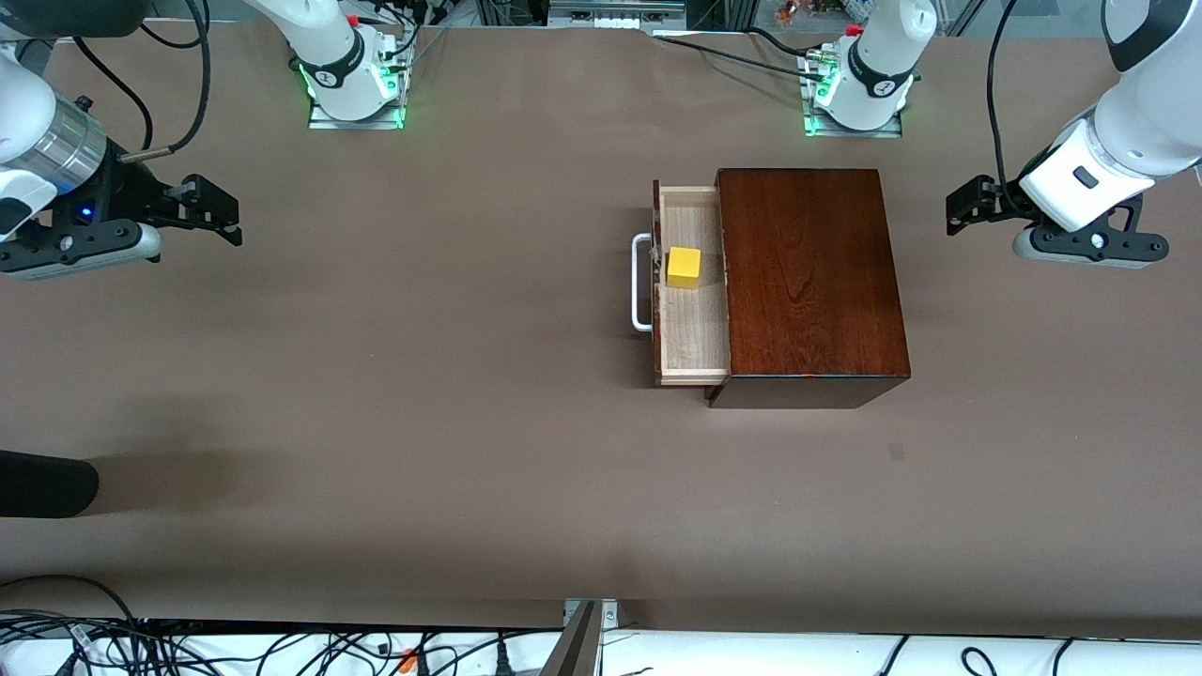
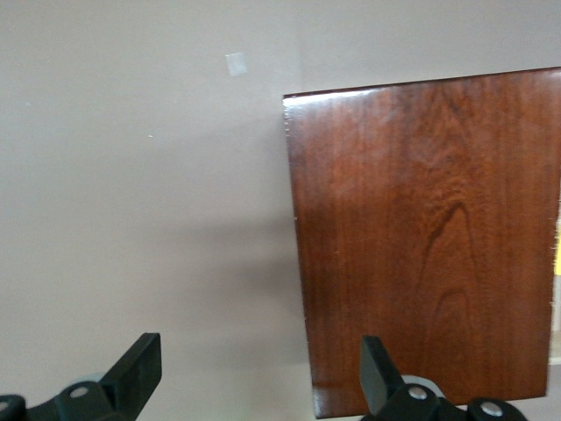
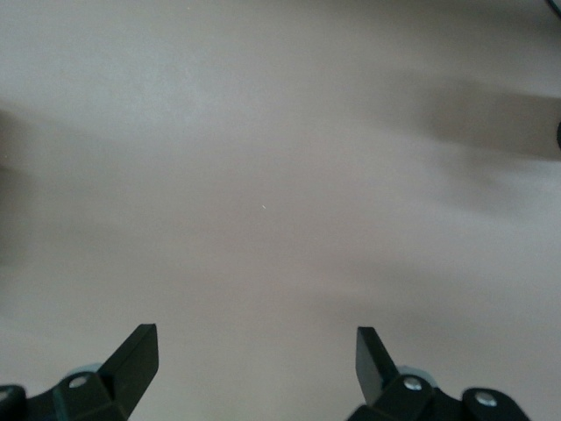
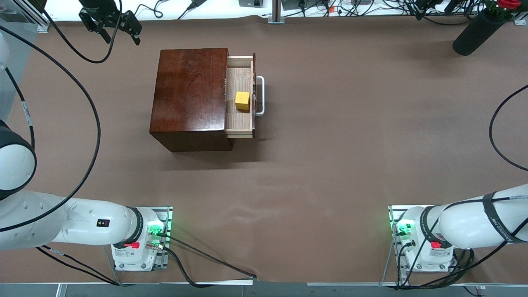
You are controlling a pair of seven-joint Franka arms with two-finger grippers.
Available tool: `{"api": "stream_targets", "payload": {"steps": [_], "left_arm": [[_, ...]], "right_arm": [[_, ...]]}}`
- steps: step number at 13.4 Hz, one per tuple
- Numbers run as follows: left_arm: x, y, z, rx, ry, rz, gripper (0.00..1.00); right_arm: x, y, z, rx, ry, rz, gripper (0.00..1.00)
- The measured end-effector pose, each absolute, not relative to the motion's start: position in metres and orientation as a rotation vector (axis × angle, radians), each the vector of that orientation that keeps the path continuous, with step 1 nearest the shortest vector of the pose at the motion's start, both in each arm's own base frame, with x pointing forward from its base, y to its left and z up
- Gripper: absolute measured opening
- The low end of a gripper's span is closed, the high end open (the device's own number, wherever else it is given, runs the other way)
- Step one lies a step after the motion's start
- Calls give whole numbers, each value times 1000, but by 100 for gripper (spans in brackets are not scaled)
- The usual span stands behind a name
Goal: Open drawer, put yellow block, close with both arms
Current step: 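Move the left gripper to the front of the open drawer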
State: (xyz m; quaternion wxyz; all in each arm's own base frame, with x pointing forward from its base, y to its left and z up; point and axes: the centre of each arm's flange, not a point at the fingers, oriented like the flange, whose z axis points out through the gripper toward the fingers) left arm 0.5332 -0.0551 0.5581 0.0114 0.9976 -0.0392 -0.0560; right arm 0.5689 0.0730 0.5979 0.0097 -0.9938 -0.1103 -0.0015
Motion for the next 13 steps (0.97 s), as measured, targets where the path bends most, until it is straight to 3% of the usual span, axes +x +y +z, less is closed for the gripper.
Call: {"api": "stream_targets", "payload": {"steps": [5, 11, 13], "left_arm": [[538, -102, 555, 3037, -235, -203, 100], [521, -283, 515, 2877, -792, -265, 100], [532, -333, 501, 2727, -1023, -238, 93]], "right_arm": [[569, 73, 598, -3104, -340, -7, 100], [570, 67, 599, -3106, -319, -7, 100], [570, 64, 599, -3108, -308, -8, 100]]}}
